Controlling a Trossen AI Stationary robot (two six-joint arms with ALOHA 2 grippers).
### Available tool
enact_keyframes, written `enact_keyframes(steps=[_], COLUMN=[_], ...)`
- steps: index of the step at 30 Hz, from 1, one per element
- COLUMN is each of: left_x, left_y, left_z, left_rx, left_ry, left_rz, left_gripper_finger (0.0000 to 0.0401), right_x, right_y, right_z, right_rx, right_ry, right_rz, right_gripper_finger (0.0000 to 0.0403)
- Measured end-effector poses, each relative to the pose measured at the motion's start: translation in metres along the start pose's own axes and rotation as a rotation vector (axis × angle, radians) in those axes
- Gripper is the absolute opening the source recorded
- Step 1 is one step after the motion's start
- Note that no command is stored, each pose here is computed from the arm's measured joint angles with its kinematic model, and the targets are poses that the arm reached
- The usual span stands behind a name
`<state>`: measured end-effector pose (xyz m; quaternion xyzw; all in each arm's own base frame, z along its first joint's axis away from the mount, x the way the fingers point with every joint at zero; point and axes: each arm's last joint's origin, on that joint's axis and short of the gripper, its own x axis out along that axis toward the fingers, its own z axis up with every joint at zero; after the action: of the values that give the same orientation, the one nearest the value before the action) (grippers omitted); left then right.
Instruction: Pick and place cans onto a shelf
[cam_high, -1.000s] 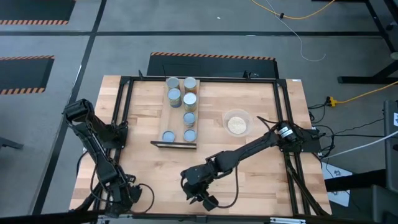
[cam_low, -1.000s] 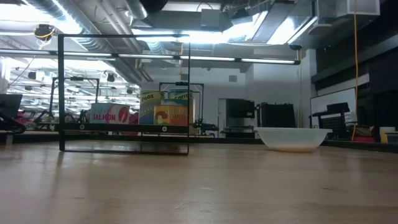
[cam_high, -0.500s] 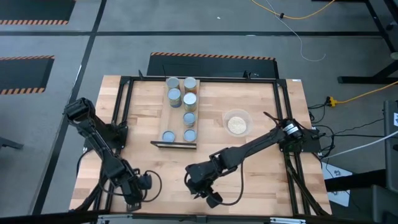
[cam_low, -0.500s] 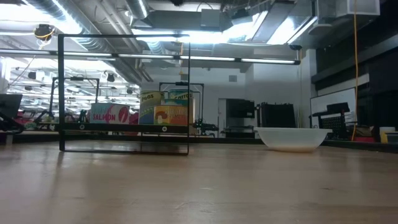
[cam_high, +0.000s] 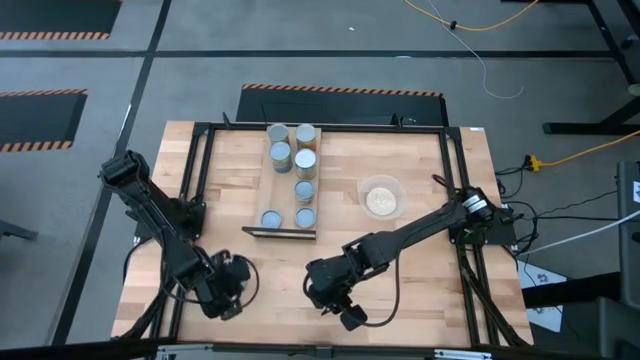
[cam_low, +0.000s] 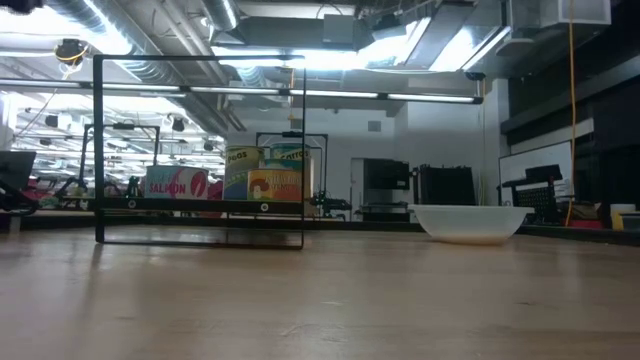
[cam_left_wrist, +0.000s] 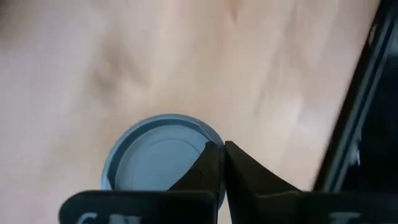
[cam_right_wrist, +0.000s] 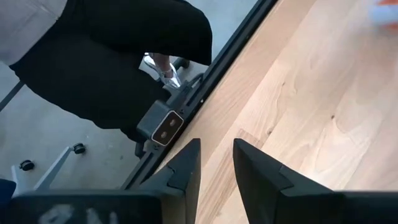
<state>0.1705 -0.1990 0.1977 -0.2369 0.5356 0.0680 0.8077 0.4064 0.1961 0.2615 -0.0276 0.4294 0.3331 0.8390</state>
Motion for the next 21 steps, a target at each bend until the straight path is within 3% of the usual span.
enact_keyframes(steps=[4, 11, 16, 21], left_x=[-0.009, -0.012, -0.02, -0.029], left_y=[0.007, 0.029, 0.048, 0.062], left_z=[0.004, 0.0, 0.001, 0.005], left_rx=[-0.031, -0.064, -0.109, -0.193], left_ry=[-0.123, -0.13, -0.28, -0.42], left_rz=[0.066, 0.292, 0.49, 0.618], left_gripper_finger=[0.0001, 0.0001, 0.0001, 0.0003], right_x=[-0.006, -0.006, -0.006, -0.006], right_y=[0.002, 0.002, 0.001, 0.001], right_z=[0.001, 0.0, 0.001, 0.001], right_rx=[-0.002, 0.003, 0.001, 0.0], right_ry=[-0.003, 0.005, 0.0, -0.002], right_rz=[0.0, 0.0, -0.046, -0.053], right_gripper_finger=[0.0099, 0.0099, 0.0099, 0.0099])
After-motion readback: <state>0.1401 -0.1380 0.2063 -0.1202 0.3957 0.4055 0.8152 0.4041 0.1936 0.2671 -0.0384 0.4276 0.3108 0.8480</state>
